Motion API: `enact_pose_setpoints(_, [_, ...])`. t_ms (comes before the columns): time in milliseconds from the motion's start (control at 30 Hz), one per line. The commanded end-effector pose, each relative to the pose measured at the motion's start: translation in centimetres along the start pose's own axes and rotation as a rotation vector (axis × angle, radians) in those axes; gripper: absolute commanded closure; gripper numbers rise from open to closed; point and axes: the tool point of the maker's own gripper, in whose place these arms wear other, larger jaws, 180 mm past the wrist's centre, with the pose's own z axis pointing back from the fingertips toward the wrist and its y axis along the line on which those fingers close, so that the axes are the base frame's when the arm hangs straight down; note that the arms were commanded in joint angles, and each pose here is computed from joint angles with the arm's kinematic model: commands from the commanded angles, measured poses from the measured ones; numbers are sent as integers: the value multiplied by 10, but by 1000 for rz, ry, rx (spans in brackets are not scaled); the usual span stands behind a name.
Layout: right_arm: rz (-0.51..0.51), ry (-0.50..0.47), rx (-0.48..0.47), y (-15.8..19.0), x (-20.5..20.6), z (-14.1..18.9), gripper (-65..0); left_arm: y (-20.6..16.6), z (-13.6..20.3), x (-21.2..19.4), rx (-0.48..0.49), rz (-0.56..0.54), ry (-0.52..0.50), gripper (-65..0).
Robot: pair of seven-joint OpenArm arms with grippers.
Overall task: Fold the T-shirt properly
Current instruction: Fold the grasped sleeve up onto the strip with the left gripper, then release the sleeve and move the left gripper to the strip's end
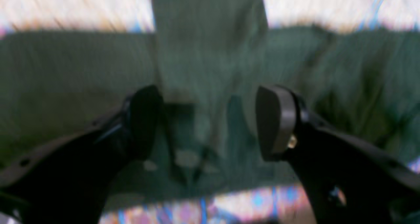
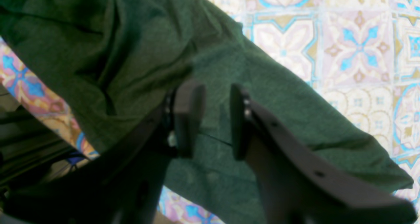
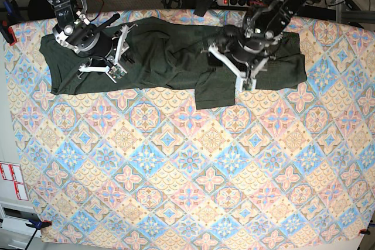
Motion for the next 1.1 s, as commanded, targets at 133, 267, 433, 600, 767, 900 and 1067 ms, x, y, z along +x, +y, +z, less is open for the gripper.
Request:
enact_pose_setpoints(133, [9, -35, -4, -3, 9, 3, -172, 11, -14, 37, 38, 30, -73, -457])
enact_pose_setpoints(267, [9, -35, -3, -2, 9, 3, -172, 22, -32, 43, 79, 40, -60, -457])
enact_pose_setpoints(433, [8, -35, -6, -3, 9, 4, -172, 33, -51, 46, 97, 95, -18, -457])
enact_pose_setpoints(600, [9, -35, -3, -2, 9, 3, -172, 43, -63, 50, 108, 144, -22, -457])
enact_pose_setpoints(767, [10, -35, -1, -2, 9, 3, -172, 40, -80, 37, 117, 185, 24, -457])
enact_pose_setpoints(900, [10, -35, -1, -2, 9, 3, -172, 23, -89, 26, 71, 182, 57, -447])
enact_pose_setpoints(1067, [9, -35, -3, -2, 9, 3, -172, -7, -91, 24, -27, 154, 60, -299])
